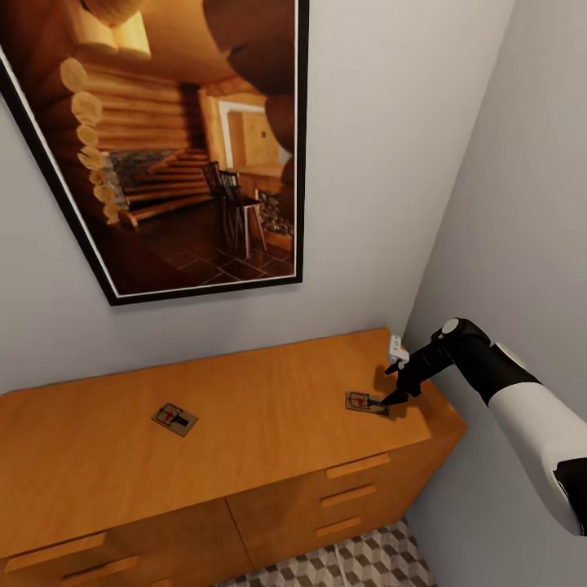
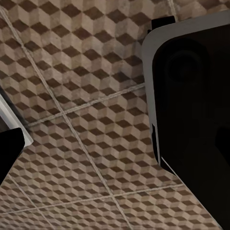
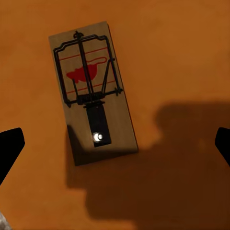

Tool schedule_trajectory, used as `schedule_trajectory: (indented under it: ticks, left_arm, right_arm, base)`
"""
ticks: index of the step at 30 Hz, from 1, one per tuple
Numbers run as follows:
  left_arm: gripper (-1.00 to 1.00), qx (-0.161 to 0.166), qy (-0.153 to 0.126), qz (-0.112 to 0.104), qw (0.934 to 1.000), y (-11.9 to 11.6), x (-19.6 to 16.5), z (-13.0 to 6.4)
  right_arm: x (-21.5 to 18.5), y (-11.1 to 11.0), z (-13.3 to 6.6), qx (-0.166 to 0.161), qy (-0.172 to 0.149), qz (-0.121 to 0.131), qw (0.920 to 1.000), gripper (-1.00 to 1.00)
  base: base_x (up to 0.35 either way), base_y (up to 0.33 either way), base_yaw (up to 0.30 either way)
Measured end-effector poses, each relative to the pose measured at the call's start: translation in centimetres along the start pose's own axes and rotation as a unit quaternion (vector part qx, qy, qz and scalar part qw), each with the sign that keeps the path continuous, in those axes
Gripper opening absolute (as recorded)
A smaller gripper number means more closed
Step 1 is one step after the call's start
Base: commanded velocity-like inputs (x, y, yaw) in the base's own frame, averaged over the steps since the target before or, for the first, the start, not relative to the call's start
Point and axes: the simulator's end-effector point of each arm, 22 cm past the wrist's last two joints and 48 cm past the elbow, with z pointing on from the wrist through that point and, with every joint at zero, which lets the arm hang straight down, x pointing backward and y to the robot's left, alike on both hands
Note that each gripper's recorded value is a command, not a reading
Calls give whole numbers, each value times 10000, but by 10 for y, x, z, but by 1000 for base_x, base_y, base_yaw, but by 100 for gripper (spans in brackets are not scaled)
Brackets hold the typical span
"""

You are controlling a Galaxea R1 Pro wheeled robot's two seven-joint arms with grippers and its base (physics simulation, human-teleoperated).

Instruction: Take the four mousetraps from the cabinet in the bathroom and place them on the bathroom floor. Make sure all four end up on the same floor surface, and ensure that at least two of them are either under or directly next to the same bathroom sink.

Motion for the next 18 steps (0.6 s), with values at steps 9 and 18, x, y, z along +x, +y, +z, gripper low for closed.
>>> schedule_trajectory:
  ticks: [9, 18]
  left_arm:
    - [100, 12, 63, 11, 10000, -1, 5, 1]
    - [100, 23, 127, 22, 9999, -2, 10, 2]
  right_arm:
    - [4, 0, 7, -52, 25, 29, 10000, 100]
    - [8, -1, 14, -100, 51, 63, 9999, 100]
  base:
    - [0, 0, 0]
    - [0, 0, 0]
